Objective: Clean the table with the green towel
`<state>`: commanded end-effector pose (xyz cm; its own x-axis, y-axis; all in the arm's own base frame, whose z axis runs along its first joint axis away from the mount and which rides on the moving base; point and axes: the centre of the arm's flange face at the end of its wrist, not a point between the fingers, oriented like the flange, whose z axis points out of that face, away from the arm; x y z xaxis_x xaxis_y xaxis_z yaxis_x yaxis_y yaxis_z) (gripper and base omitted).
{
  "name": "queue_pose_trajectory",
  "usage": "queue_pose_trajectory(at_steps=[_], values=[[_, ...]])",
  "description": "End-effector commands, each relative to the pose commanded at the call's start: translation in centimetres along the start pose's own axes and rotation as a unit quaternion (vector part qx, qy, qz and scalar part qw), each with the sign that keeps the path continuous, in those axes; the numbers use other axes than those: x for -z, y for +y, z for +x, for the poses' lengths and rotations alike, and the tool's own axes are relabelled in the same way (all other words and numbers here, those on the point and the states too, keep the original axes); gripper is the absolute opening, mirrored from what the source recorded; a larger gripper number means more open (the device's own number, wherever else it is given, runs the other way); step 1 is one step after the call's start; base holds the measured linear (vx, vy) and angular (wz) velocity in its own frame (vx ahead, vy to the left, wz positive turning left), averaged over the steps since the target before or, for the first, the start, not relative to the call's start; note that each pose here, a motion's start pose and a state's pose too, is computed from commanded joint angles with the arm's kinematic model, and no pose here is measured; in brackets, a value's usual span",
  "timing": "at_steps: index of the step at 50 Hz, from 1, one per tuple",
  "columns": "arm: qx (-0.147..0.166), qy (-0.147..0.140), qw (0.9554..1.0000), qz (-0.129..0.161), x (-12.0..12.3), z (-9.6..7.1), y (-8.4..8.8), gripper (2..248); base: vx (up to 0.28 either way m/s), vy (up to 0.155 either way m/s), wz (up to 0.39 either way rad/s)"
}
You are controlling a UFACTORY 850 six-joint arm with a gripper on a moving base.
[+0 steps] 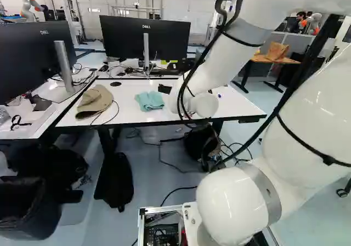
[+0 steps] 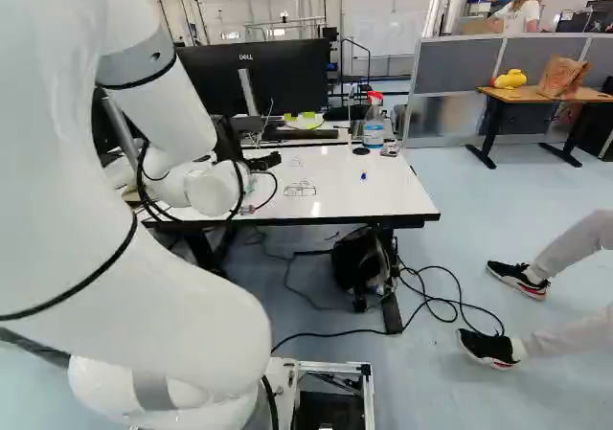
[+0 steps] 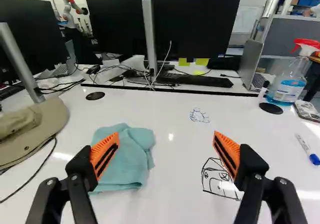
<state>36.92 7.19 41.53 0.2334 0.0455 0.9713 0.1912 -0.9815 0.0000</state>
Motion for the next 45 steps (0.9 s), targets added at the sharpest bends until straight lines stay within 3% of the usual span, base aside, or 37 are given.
queue_pose_trajectory(at_steps=[25,45], values=[[0.009,-0.006,0.9993,0.035,-3.6,0.9,-3.0,247,0.0,0.0,0.0],[0.013,-0.072,0.996,0.052,-6.5,0.4,-5.3,247,0.0,0.0,0.0]])
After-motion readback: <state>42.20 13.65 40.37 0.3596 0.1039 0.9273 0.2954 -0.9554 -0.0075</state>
